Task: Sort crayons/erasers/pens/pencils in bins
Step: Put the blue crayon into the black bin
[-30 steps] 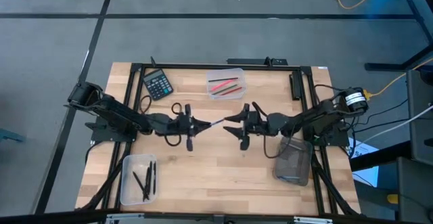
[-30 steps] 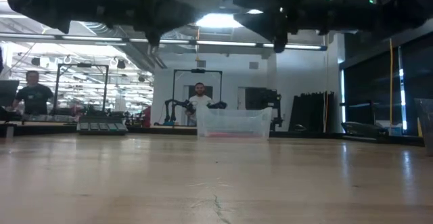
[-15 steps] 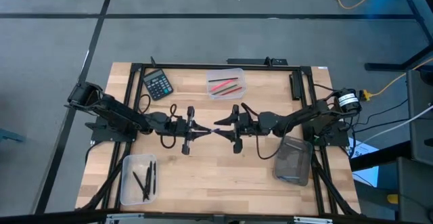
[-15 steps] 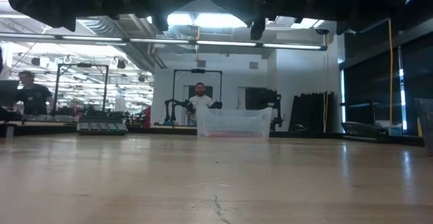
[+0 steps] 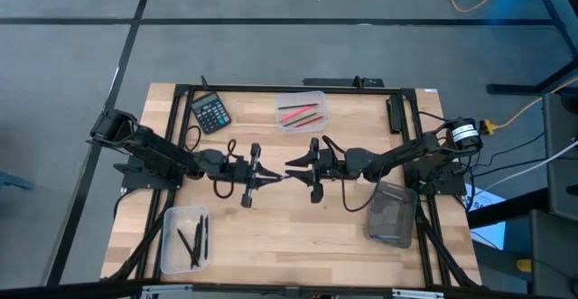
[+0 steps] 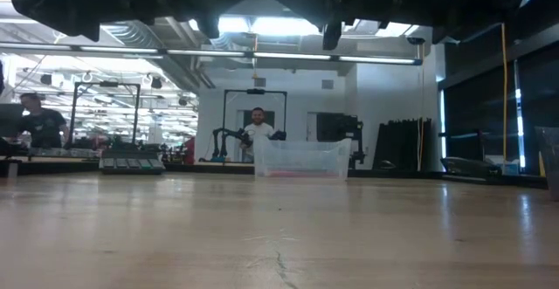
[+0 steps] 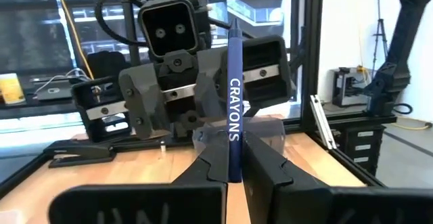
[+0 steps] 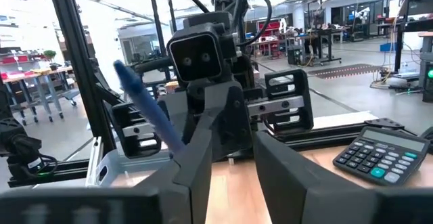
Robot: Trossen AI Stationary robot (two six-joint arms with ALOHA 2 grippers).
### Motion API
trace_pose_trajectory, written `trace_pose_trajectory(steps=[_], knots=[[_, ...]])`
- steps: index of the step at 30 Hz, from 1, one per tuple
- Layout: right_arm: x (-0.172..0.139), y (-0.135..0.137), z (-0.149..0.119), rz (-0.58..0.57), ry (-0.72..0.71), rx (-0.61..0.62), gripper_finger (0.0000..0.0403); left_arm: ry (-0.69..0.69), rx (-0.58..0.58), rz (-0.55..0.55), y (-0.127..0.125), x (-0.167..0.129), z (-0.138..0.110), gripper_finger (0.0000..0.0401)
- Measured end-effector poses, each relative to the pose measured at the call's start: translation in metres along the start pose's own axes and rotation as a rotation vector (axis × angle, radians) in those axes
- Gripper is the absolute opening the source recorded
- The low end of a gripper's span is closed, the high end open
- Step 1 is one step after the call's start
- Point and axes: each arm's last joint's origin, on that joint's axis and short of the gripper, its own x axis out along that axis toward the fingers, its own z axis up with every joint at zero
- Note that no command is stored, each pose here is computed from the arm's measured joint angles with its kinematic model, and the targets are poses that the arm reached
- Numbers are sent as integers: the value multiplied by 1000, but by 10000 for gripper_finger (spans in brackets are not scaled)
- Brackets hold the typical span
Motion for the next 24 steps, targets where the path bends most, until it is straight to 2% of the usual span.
trace_pose_trajectory(steps=[5, 10, 19, 24], knots=[[0, 0, -1, 8, 16, -36, 116, 24, 15, 85, 3, 2, -7, 14], [0, 0, -1, 15, 11, -76, 116, 22, 26, 38, 1, 5, -14, 14], [0, -1, -1, 15, 10, -104, 116, -10, 58, -40, -1, 5, -11, 14], [1, -4, 0, 4, 9, -103, 116, -11, 71, -42, -1, 5, -11, 14]])
